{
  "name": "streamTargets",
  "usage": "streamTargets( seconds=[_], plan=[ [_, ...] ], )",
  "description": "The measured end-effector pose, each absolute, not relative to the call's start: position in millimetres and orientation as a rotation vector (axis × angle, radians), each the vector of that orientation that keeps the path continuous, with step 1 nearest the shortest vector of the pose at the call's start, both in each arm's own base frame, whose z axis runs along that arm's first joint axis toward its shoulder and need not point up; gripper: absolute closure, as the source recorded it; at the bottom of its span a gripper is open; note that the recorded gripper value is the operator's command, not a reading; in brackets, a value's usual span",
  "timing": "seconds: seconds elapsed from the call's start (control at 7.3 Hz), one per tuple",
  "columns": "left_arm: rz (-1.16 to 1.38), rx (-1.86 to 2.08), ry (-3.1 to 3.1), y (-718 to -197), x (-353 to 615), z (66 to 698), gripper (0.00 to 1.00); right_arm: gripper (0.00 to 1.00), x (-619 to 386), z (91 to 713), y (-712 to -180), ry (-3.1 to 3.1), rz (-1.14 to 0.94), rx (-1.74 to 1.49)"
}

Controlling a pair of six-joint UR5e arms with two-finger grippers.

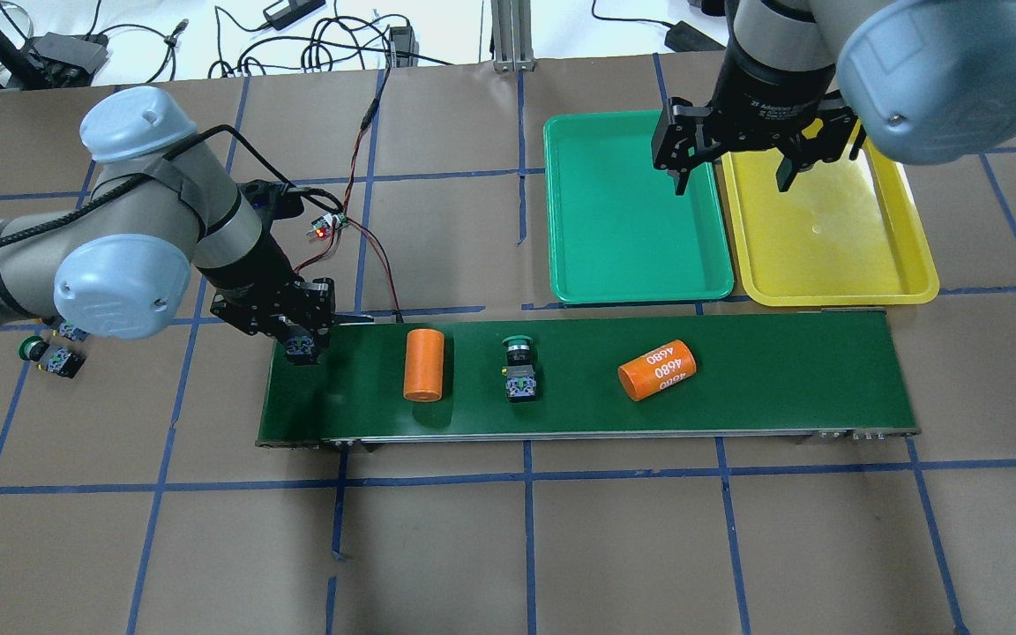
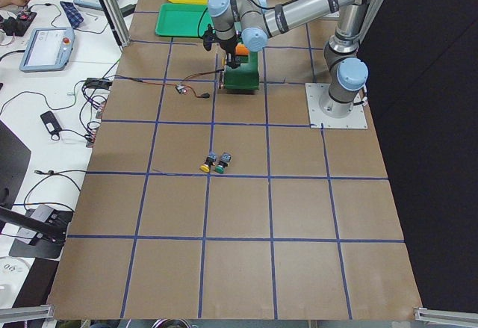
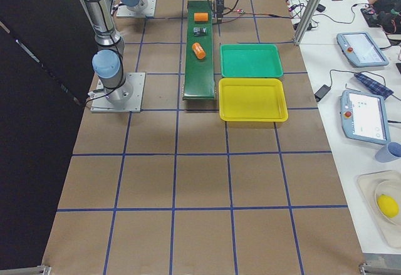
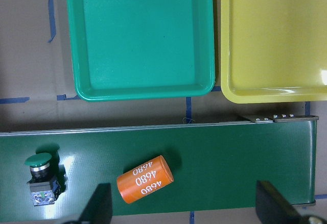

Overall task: Sort buttons by color to trays
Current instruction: 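Lower the yellow button onto the belt and open the left gripper, then grasp another yellow button with left gripper while right gripper lowers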

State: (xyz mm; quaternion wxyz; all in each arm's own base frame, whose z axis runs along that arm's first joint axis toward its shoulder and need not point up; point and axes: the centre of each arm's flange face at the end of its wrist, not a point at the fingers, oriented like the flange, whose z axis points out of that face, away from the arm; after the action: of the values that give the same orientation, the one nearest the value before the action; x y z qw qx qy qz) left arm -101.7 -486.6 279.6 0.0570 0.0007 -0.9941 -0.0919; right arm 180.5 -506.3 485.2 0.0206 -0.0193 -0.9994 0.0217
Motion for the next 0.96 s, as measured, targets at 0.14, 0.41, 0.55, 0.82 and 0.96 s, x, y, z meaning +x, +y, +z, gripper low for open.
streamTargets(
  seconds=[0.14,0.41,0.55,0.82,0.96],
  plan=[
    [-0.273,-0.003,-3.017,-481,-105,265,0.02,0.00,181,485,-506,-3.099,0.067,-0.060],
    [-0.137,-0.015,-3.054,-483,-102,271,0.00,0.00,181,485,-506,-3.099,0.065,-0.059],
    [-0.085,-0.011,-3.101,-494,-83,290,0.00,0.00,180,485,-506,-3.095,0.067,-0.053],
    [-0.087,-0.051,-3.165,-532,-8,325,0.00,0.00,180,497,-504,-3.093,0.104,-0.031],
    [-0.094,-0.136,-3.168,-553,39,327,0.00,0.00,179,507,-499,-3.095,0.137,-0.033]
  ],
)
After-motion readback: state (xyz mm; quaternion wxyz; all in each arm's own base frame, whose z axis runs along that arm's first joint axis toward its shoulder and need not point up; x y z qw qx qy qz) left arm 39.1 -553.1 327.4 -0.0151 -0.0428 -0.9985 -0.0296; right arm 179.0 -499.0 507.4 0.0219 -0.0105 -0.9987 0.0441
